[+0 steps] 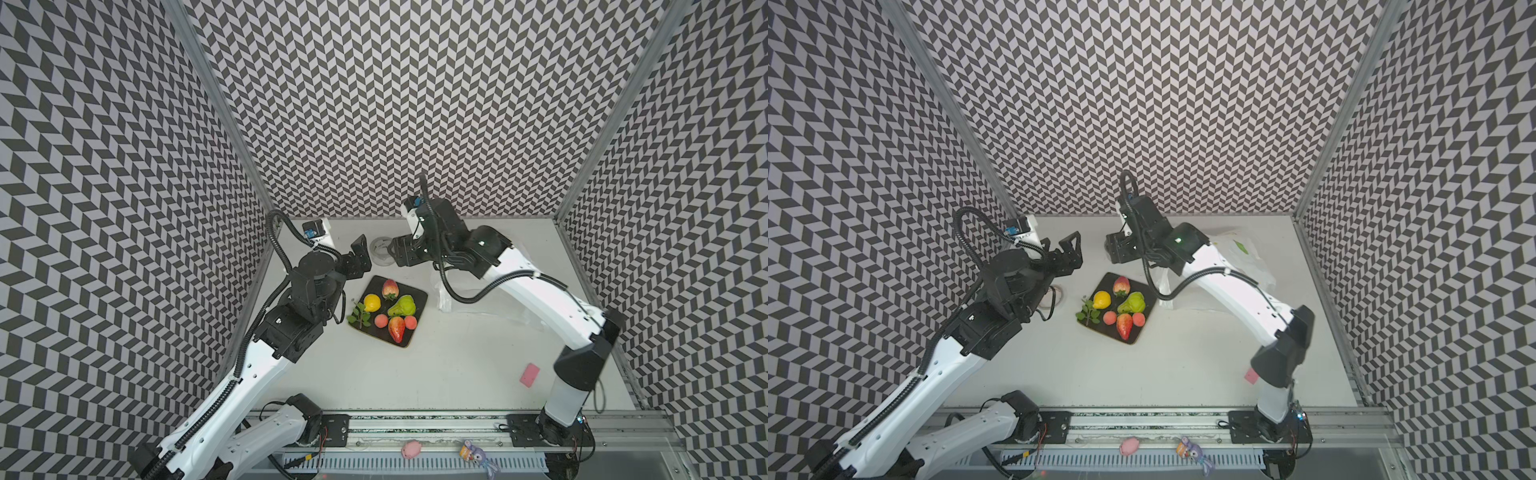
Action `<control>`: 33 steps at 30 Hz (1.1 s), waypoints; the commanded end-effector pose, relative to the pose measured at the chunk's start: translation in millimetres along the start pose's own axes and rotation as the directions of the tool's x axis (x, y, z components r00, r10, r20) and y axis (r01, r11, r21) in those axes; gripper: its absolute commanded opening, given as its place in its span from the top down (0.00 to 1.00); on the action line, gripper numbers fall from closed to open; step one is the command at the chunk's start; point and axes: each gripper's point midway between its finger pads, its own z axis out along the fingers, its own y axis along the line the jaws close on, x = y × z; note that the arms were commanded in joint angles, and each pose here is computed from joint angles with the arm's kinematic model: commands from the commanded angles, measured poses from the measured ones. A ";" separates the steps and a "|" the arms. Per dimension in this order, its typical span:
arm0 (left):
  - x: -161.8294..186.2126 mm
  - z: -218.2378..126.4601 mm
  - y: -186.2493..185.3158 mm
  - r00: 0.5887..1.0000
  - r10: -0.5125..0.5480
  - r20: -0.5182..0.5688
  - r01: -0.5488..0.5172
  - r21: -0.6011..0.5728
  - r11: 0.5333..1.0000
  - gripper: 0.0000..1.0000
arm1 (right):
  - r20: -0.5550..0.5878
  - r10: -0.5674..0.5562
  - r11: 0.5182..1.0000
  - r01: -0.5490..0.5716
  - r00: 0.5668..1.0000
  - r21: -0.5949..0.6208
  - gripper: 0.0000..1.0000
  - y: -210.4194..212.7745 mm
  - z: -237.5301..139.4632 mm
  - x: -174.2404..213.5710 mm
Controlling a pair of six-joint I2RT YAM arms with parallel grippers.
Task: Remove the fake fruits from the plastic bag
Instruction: 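Move the right gripper back into the bag while the left regrasps the bag edge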
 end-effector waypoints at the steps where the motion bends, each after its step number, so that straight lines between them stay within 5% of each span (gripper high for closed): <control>1: 3.2 0.8 -21.2 1.000 -0.004 -0.021 0.007 0.125 0.992 0.14 | 0.082 -0.013 1.000 0.011 0.997 0.019 0.31 -15.4 -57.4 13.0; 6: 18.4 3.4 -45.7 0.997 0.024 -0.071 -0.005 0.263 0.965 0.14 | 0.130 0.070 0.987 -0.087 0.989 0.133 0.33 -62.1 -104.8 56.7; 11: 42.7 1.0 -73.3 0.986 0.059 -0.155 0.007 0.395 0.919 0.15 | 0.052 0.222 0.957 -0.228 0.974 0.181 0.36 -88.5 -113.9 118.3; 18: 104.5 -15.3 -115.0 0.928 0.215 -0.304 -0.046 0.481 0.875 0.12 | 0.057 0.484 0.856 -0.486 0.873 0.174 0.44 -109.3 -105.0 180.3; 26: 160.9 -17.4 -136.9 0.847 0.300 -0.439 -0.025 0.531 0.847 0.08 | 0.209 0.626 0.738 -0.657 0.752 0.153 0.49 -130.8 -78.4 184.2; 33: 181.6 -1.0 -153.4 0.803 0.325 -0.499 -0.006 0.539 0.842 0.06 | 0.259 0.613 0.739 -0.658 0.747 0.149 0.50 -148.7 -35.5 170.1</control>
